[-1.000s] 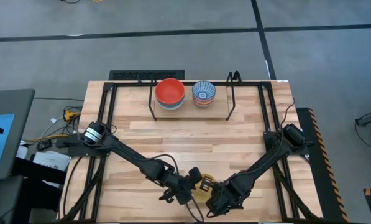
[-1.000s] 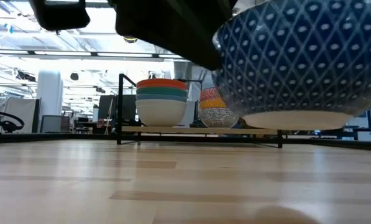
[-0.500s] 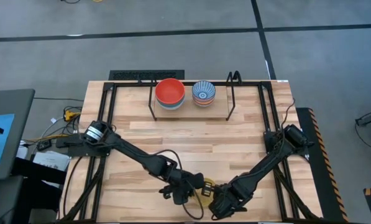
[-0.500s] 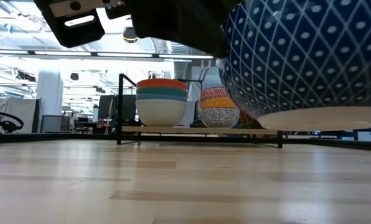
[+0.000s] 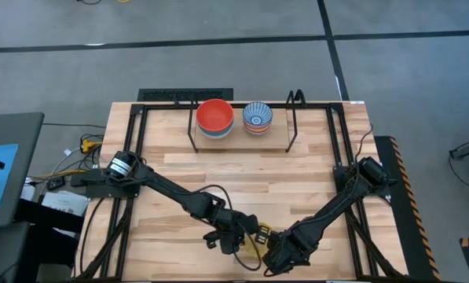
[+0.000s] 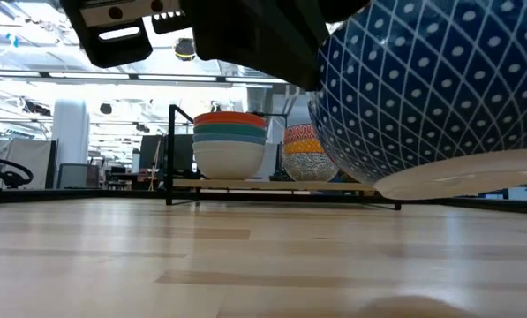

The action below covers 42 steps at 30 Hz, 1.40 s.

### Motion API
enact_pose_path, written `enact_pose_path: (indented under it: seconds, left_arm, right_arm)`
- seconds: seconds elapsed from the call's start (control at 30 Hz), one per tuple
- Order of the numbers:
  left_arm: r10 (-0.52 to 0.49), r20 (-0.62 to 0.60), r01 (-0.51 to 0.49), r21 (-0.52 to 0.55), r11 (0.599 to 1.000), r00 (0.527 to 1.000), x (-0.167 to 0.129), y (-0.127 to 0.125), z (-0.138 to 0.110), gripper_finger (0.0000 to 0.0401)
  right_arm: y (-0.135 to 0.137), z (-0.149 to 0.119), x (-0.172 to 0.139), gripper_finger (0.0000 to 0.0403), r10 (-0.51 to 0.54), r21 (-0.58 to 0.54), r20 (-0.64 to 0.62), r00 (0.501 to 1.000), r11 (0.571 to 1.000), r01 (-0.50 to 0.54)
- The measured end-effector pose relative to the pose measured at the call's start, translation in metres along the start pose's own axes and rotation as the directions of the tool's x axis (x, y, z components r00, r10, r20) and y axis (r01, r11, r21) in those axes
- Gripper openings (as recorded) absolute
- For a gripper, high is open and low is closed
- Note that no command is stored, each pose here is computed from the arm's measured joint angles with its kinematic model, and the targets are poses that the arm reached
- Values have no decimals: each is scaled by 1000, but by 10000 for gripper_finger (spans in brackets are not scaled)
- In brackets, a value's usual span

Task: Place and stack bowls onto a shelf
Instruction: Stack the yellow pattern bowl on top of the blue pattern bowl on the shelf

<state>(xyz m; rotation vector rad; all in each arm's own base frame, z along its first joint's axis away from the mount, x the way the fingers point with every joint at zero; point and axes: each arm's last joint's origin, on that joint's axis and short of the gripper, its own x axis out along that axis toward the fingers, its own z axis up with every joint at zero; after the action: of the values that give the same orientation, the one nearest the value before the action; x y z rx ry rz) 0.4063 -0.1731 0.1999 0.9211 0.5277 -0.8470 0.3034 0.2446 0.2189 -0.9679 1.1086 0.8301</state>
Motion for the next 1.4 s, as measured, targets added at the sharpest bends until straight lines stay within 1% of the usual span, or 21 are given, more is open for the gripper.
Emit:
enact_pose_path:
  seconds: [0.1,0.2,0.27,0.33,0.4,0.47,0.57,0.63,0.67,0.73,0.8,0.83,0.87,1.0,1.07,1.13,1.2,1.33,1.4]
  left_arm:
    - [2,-8,-2,-47,999,1000,-1,2,-4,1]
    - [10,-19,-11,-69,998,1000,-1,5,-7,1]
    - [11,-41,-14,-74,997,999,-2,6,-10,1]
    - [3,-78,-10,-83,996,997,-2,6,-15,1]
    - [4,-117,-15,-94,995,993,-3,7,-20,1]
    - [6,-141,-20,-100,995,990,-4,8,-24,1]
    - [27,-141,-41,-99,994,990,-6,15,-30,1]
    - [38,-140,-54,-109,993,989,-7,20,-35,1]
    - [38,-139,-55,-117,992,990,-8,22,-37,1]
    - [12,-123,-29,-137,990,992,-9,23,-42,2]
    - [-30,-120,11,-151,988,992,-10,21,-48,2]
    - [-33,-113,15,-154,988,993,-8,21,-50,2]
    - [-15,-102,0,-149,989,995,-8,23,-49,2]
    - [-6,-72,-5,-149,989,997,-9,23,-39,2]
    - [6,-107,-24,-167,986,994,-7,19,-38,1]
    - [38,-147,-65,-186,980,988,-6,18,-35,1]
    - [33,-180,-69,-199,978,983,-6,15,-34,1]
    - [6,-205,-59,-254,965,979,-6,9,-33,0]
    - [6,-236,-78,-297,952,972,-6,7,-33,0]
  right_arm:
    - [-2,-2,1,149,9,69,-6,1000,998,-8]
    - [-2,-3,1,174,16,143,-18,1000,990,-13]
    - [-1,-4,1,187,33,220,-25,999,975,-27]
    - [1,-6,1,194,75,292,-26,997,954,-65]
    - [3,-8,-1,195,98,359,-46,994,930,-75]
    - [7,-8,-2,193,113,399,-61,992,914,-79]
    - [16,-5,-5,188,122,421,-73,990,903,-81]
    - [21,-3,-9,183,115,438,-68,991,896,-74]
    - [23,-2,-11,182,102,434,-67,993,899,-63]
    - [28,2,-15,178,57,416,-57,997,909,-29]
    - [30,4,-17,174,34,395,-49,998,919,-12]
    - [30,4,-17,172,21,383,-53,998,924,1]
    - [30,5,-17,170,5,379,-54,999,925,16]
    - [19,0,-11,158,-53,396,-102,993,914,90]
    - [15,-1,-6,150,-80,417,-107,991,901,118]
    - [12,0,1,143,-111,445,-72,991,886,132]
    - [14,-3,11,134,-112,447,-66,992,885,130]
    - [14,-13,20,120,-131,450,-125,984,876,173]
    - [11,-17,21,115,-146,480,-151,978,854,201]
